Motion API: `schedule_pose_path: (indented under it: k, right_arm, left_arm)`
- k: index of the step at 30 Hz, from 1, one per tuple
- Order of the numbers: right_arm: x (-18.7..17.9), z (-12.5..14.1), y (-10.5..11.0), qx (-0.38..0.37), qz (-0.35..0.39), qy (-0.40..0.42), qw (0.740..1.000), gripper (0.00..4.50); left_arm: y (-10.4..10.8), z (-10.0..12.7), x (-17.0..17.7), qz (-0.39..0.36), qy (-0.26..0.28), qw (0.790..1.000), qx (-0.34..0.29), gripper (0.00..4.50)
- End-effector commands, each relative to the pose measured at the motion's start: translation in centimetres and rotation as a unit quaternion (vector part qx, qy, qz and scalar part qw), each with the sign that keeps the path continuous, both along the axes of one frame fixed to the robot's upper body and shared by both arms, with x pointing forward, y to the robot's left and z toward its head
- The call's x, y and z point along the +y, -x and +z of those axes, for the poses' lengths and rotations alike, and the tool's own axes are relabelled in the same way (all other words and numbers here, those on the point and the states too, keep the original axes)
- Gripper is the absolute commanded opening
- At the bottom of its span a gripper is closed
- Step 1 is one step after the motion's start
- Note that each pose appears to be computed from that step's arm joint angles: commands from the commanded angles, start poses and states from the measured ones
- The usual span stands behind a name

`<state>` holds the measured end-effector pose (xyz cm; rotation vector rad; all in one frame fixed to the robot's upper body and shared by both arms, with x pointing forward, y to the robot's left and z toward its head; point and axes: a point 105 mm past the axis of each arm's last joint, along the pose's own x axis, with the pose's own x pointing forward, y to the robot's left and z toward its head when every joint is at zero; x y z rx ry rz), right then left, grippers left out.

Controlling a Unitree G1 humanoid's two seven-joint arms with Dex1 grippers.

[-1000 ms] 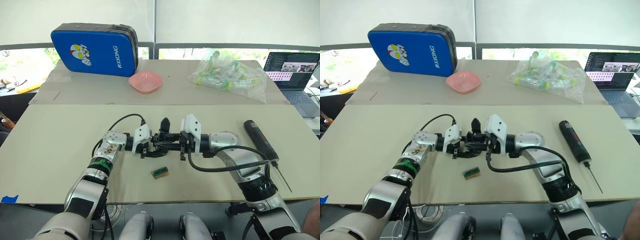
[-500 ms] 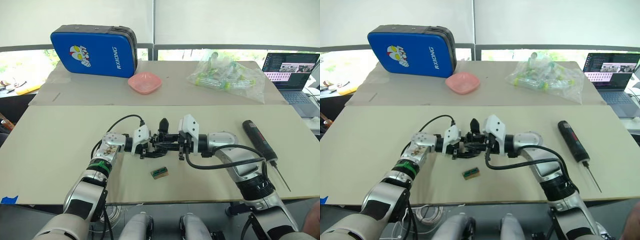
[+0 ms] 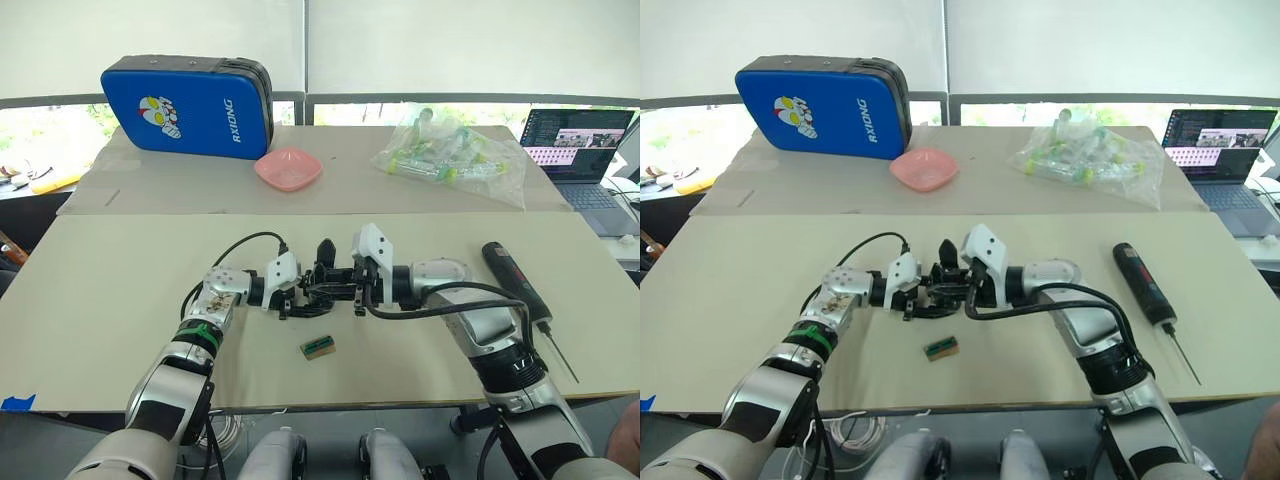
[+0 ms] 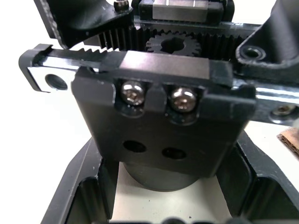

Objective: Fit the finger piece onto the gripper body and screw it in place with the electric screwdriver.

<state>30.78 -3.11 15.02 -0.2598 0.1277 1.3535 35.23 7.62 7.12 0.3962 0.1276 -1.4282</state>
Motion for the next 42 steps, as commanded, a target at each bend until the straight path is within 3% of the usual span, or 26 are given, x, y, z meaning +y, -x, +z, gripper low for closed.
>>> schedule_pose_path:
  k: [1,12,23,42]
  right_arm:
    - [-0.5,-2.6,0.0,0.049,-0.007,0.027,0.998,0.43]
    - [-1.3,-3.6,-2.4,0.036,-0.032,0.058,0.997,0.42]
    - [-0.7,-3.9,-1.8,0.078,-0.016,0.067,0.995,0.42]
    - [-1.7,-4.5,-1.6,0.058,-0.011,0.066,0.996,0.42]
  left_arm:
    - [0.7,-1.6,0.7,-0.001,-0.027,0.999,0.025,2.32]
    - [1.0,-1.8,0.5,-0.004,-0.020,0.999,0.031,2.32]
    - [1.3,-2.1,0.8,-0.002,-0.021,0.999,0.036,2.32]
    - [1.6,-2.4,1.1,0.002,-0.022,0.999,0.038,2.32]
